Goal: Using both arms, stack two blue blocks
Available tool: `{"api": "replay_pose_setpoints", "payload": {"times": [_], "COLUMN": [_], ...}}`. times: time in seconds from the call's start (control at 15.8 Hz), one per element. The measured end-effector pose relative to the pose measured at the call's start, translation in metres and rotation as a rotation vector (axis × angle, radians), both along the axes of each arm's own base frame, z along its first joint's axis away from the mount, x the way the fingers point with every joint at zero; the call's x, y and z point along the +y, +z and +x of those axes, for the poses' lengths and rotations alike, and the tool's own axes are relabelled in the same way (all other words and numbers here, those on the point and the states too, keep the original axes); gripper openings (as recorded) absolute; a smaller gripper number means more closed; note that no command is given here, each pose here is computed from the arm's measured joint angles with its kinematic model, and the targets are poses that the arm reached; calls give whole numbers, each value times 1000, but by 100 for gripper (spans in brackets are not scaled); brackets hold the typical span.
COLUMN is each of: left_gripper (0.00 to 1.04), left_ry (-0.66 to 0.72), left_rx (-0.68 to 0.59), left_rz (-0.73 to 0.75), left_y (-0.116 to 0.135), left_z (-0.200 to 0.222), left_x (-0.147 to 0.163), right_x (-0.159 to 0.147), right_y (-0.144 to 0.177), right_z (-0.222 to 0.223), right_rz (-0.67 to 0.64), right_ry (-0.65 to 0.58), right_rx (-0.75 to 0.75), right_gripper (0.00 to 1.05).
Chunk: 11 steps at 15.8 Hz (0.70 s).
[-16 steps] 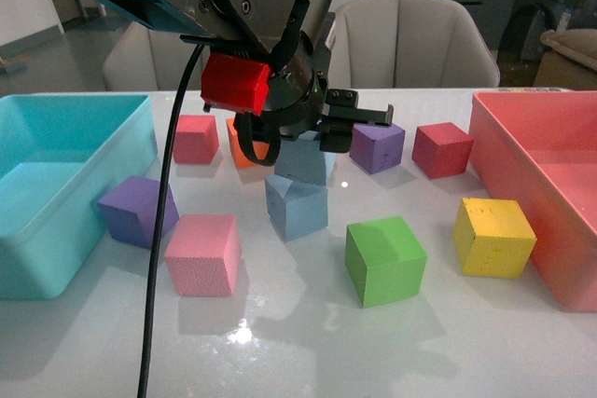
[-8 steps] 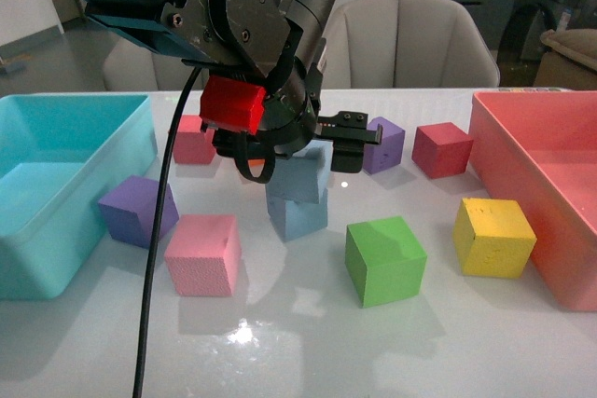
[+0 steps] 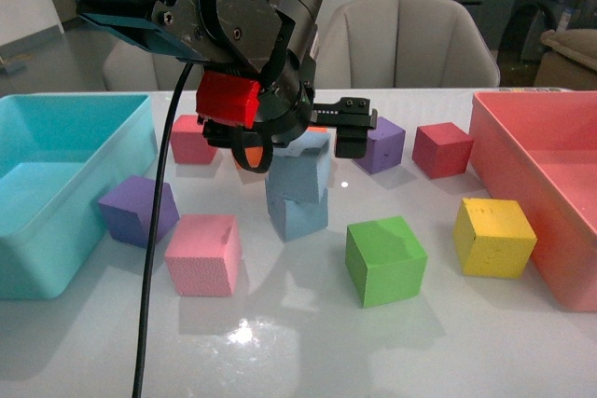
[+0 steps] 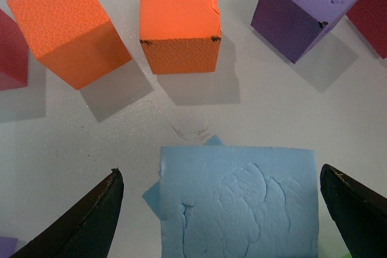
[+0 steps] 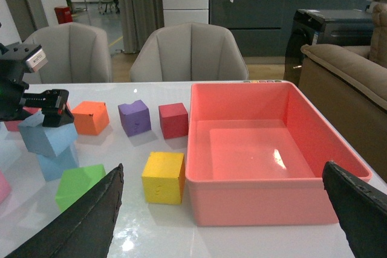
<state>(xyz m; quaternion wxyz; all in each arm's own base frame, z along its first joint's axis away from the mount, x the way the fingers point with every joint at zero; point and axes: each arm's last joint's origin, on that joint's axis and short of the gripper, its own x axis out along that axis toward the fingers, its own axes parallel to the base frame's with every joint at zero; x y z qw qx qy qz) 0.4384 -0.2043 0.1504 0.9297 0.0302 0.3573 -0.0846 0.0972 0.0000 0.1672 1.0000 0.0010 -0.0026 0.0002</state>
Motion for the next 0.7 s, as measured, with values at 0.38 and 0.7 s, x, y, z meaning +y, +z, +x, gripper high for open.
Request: {"api": "replay_pose_setpoints", "payload": {"times": [0.38, 0.7], "left_gripper": [98, 98], "left_ry": [-39, -41], "left_rx": [-238, -490], "left_rz": [-115, -164], "left_y": [76, 120], "left_z": [-34, -105], "left_x": [2, 30], "right_x": [0, 0], "right_y": [0, 0], "right_z": [0, 0], "right_rz": [0, 0], "right_ry": [0, 0], "right_rx": [0, 0], "right_gripper": [98, 98]}}
